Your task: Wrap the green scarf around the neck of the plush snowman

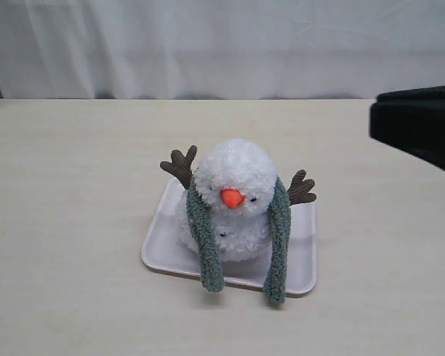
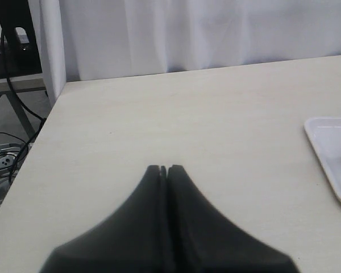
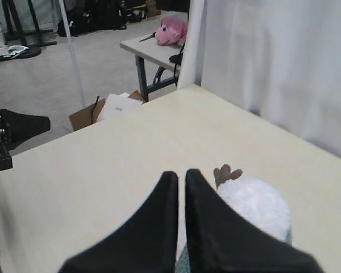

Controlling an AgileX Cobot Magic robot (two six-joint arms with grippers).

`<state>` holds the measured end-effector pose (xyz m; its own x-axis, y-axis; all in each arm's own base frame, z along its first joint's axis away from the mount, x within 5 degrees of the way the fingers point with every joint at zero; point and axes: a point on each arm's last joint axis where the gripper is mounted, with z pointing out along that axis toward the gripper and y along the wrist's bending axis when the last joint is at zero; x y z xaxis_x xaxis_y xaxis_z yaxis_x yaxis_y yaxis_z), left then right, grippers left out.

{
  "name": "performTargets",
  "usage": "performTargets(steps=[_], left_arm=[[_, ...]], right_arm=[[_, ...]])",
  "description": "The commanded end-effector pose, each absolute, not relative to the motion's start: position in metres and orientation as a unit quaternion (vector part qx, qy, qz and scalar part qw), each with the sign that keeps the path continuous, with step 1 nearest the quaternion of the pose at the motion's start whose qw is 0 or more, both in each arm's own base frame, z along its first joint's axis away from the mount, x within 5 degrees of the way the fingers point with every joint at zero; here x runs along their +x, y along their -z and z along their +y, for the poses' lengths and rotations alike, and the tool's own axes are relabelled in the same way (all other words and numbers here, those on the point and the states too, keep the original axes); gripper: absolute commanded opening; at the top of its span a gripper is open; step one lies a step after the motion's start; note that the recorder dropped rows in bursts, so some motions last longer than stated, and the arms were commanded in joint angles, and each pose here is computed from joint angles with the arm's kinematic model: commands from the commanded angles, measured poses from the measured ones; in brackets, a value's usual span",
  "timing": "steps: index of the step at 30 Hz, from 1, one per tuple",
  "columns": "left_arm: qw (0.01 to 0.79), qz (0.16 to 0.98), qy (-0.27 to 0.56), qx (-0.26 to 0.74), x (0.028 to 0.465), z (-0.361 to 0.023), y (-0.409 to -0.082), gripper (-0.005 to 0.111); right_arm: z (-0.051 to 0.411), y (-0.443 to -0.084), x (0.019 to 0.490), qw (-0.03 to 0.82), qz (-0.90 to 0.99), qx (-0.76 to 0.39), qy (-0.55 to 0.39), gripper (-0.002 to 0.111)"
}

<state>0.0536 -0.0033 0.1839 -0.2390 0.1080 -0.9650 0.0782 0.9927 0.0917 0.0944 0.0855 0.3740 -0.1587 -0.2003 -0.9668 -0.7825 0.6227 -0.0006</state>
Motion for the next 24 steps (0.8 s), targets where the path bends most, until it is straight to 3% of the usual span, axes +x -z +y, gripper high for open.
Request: performTargets(steps=[1,24], left_arm=[[0.619,0.783,-0.011,0.055,0.054,-0.003,-0.184,0.0],[0.619,0.783,-0.011,0.055,0.054,-0.003,-0.184,0.0]], right_arm=[[0.071,-0.382,0.071,0.588,0.696,-0.339,-0.235,0.004],[0.024,-0.378,-0.027,0.666,0.642,-0.316,-0.209,0.004]])
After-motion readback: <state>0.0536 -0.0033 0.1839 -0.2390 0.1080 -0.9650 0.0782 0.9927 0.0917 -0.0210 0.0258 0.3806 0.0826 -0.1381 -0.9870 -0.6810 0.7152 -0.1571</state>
